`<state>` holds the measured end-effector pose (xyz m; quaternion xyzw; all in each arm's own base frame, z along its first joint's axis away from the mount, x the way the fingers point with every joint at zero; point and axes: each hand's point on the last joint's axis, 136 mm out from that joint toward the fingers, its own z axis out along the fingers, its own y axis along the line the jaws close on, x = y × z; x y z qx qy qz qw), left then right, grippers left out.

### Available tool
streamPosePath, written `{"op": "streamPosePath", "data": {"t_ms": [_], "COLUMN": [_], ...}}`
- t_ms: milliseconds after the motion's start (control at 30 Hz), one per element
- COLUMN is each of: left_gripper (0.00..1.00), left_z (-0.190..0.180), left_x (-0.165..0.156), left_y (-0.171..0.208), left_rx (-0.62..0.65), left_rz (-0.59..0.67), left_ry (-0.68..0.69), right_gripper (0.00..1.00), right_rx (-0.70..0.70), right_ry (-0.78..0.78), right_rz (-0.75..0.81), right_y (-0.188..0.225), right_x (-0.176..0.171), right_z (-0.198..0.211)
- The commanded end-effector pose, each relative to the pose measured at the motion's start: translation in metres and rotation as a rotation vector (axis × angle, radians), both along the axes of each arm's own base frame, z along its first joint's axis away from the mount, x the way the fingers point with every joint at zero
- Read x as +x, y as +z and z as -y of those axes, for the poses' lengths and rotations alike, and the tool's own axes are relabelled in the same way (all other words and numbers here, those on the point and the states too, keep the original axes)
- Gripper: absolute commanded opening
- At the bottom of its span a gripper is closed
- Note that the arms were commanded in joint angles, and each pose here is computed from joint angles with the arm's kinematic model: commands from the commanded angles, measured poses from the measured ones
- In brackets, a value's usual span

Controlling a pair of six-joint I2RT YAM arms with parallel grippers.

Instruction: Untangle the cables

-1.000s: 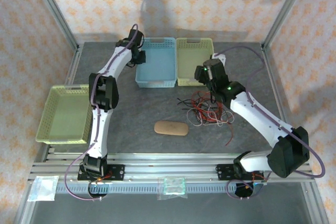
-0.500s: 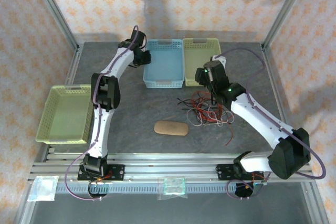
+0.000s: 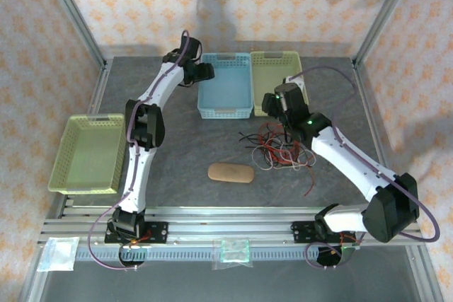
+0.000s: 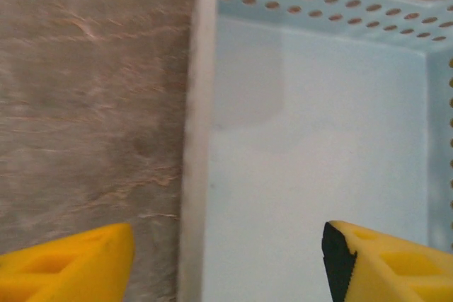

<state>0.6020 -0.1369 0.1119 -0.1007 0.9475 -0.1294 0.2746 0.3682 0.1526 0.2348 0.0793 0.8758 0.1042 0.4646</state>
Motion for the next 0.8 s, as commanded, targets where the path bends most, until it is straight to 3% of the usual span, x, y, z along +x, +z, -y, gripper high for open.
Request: {"op": "streamPosePath", "data": {"t_ms": [0, 300, 467, 600, 767], "left_gripper": [0.74, 0.75, 0.73, 0.74, 0.79], "left_z": [-0.034, -0.122, -0.188, -0.216, -0.239], "left_x": [-0.018, -0.121, -0.21, -0.276, -0.316], "left_y": [0.07, 0.12, 0.088, 0.057, 0.023], "left_rx": [0.118, 0.179, 0.258, 0.305, 0.234], "left_rz": [0.089, 0.17, 0.036, -0.075, -0.145], "left_ry": [0.086, 0.308, 0.51, 0.607, 0.67], "right_gripper": [0.64, 0.65, 0.65, 0.65, 0.65], "right_rx": [0.058, 0.119, 0.158, 0.19, 0.19], "right_ry": [0.06, 0.238, 0.369, 0.448, 0.472], "right_rz": [0.033, 0.032, 0.044, 0.048, 0.065], "right_y": [0.012, 0.008, 0.014, 0.02, 0.029], "right_x": [0.004, 0.011, 0.006, 0.004, 0.008], "right_z": [-0.031, -0.138, -0.205, -0.246, -0.258]}}
